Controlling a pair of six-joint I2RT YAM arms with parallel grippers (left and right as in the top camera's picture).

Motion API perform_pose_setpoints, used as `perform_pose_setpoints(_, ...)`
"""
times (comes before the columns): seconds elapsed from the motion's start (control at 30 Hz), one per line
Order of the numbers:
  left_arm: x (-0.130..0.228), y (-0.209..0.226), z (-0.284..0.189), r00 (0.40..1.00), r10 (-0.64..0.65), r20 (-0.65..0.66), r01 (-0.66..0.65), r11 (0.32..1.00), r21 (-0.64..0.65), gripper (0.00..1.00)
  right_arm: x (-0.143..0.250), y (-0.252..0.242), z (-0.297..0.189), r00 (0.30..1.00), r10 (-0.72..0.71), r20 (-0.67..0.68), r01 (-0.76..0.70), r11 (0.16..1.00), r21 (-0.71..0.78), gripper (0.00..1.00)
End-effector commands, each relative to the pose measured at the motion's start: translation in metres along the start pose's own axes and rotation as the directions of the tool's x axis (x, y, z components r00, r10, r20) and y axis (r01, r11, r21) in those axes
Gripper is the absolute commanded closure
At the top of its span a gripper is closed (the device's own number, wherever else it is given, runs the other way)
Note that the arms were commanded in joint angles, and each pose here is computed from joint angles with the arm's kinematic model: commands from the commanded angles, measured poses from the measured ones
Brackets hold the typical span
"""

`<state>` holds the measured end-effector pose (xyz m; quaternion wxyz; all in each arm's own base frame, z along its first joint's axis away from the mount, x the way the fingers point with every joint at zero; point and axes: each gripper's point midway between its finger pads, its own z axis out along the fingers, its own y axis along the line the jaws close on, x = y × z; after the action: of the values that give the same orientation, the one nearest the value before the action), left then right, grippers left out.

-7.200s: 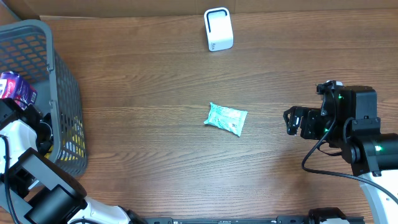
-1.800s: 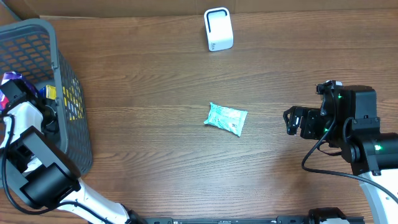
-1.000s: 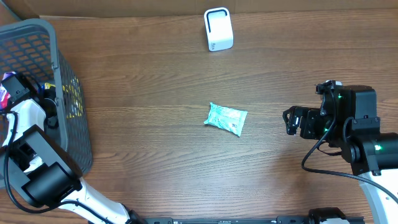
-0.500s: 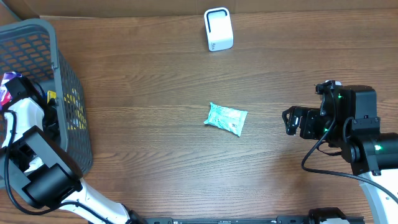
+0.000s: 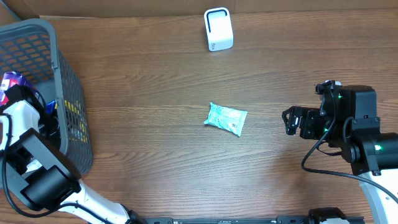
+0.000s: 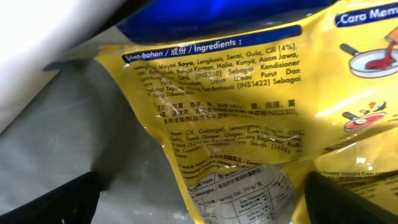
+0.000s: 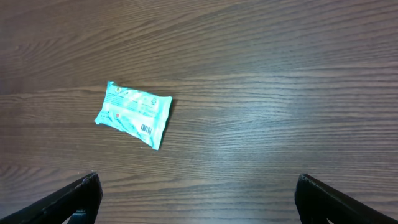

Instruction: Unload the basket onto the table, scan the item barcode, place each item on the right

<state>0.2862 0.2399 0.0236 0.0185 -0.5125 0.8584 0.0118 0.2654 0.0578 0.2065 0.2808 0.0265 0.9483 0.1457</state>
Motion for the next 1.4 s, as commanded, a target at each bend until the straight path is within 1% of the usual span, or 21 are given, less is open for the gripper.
perform_pose_setpoints(0.0, 0.044, 0.010, 0.045, 0.985, 0.011, -0.172, -0.022, 0.998, -0.062, 0.00, -0.007, 0.004, -0.004, 1.000, -0.010, 0.021, 0.010, 1.000, -0.009, 0.00)
perform_pose_setpoints(0.23, 0.026, -0.003, 0.050, 0.995, 0.000, -0.098, 0.000, 1.000, -0.002, 0.00, -0.007, 0.004, -0.004, 1.000, -0.010, 0.021, 0.010, 1.000, -0.009, 0.00)
perform_pose_setpoints(0.27, 0.025, -0.004, 0.051, 0.996, 0.000, -0.092, 0.000, 1.000, 0.001, 0.02, -0.007, 0.004, -0.004, 1.000, -0.010, 0.021, 0.010, 1.000, -0.010, 0.00)
perform_pose_setpoints(0.33, 0.025, -0.004, 0.057, 0.997, 0.000, -0.079, 0.001, 1.000, 0.006, 0.10, -0.007, 0.004, -0.004, 1.000, -0.010, 0.021, 0.010, 1.000, -0.010, 0.00)
perform_pose_setpoints(0.37, 0.027, -0.004, 0.060, 0.997, 0.000, -0.074, 0.001, 1.000, 0.009, 0.16, -0.007, 0.004, -0.004, 1.000, -0.010, 0.021, 0.010, 1.000, -0.010, 0.00)
perform_pose_setpoints(0.4, 0.029, -0.003, 0.064, 0.997, 0.000, -0.071, 0.001, 1.000, 0.010, 0.24, -0.007, 0.004, -0.004, 1.000, -0.010, 0.021, 0.010, 1.000, -0.010, 0.00)
perform_pose_setpoints(0.5, 0.036, 0.001, 0.074, 0.997, 0.000, -0.072, 0.000, 1.000, 0.005, 0.63, -0.006, 0.004, -0.004, 1.000, -0.009, 0.020, 0.010, 1.000, -0.009, 0.00)
perform_pose_setpoints(0.53, 0.038, 0.002, 0.077, 0.997, 0.000, -0.073, 0.000, 1.000, 0.005, 0.74, -0.006, 0.004, -0.004, 1.000, -0.010, 0.020, 0.010, 1.000, -0.009, 0.00)
perform_pose_setpoints(0.57, 0.040, 0.003, 0.078, 0.997, 0.000, -0.077, 0.000, 1.000, 0.003, 0.81, -0.006, 0.004, -0.004, 1.000, -0.010, 0.020, 0.010, 1.000, -0.009, 0.00)
perform_pose_setpoints(0.6, 0.041, 0.003, 0.079, 0.997, 0.000, -0.080, 0.000, 1.000, 0.001, 0.92, -0.006, 0.004, -0.004, 1.000, -0.010, 0.020, 0.010, 1.000, -0.009, 0.00)
perform_pose_setpoints(0.63, 0.042, 0.003, 0.079, 0.997, 0.000, -0.081, 0.000, 1.000, 0.002, 0.96, -0.007, 0.004, -0.004, 1.000, -0.010, 0.021, 0.010, 1.000, -0.009, 0.00)
perform_pose_setpoints(0.8, 0.039, 0.000, 0.074, 0.996, -0.001, -0.086, 0.002, 1.000, 0.014, 0.96, -0.007, 0.004, -0.004, 1.000, -0.010, 0.021, 0.010, 1.000, -0.010, 0.00)
perform_pose_setpoints(0.93, 0.029, -0.013, 0.052, 0.995, 0.000, -0.101, 0.006, 0.998, 0.063, 0.96, -0.007, 0.004, -0.004, 1.000, -0.010, 0.021, 0.010, 1.000, -0.010, 0.00)
perform_pose_setpoints(1.0, 0.019, -0.022, 0.034, 0.995, 0.006, -0.102, 0.003, 0.996, 0.093, 0.96, -0.007, 0.004, -0.004, 1.000, -0.010, 0.021, 0.010, 1.000, -0.010, 0.00)
perform_pose_setpoints(1.13, -0.004, -0.044, -0.013, 0.995, 0.071, -0.077, -0.056, 0.982, 0.179, 0.96, -0.007, 0.004, -0.004, 1.000, -0.010, 0.021, 0.010, 1.000, -0.010, 0.00)
perform_pose_setpoints(1.27, -0.027, -0.053, -0.063, 0.996, 0.087, -0.020, -0.081, 0.977, 0.196, 0.96, -0.007, 0.004, -0.004, 1.000, -0.010, 0.021, 0.010, 1.000, -0.010, 0.00)
perform_pose_setpoints(1.37, -0.039, -0.056, -0.092, 0.995, 0.093, 0.028, -0.097, 0.973, 0.208, 0.96, -0.007, 0.004, -0.004, 1.000, -0.010, 0.021, 0.010, 1.000, -0.010, 0.00)
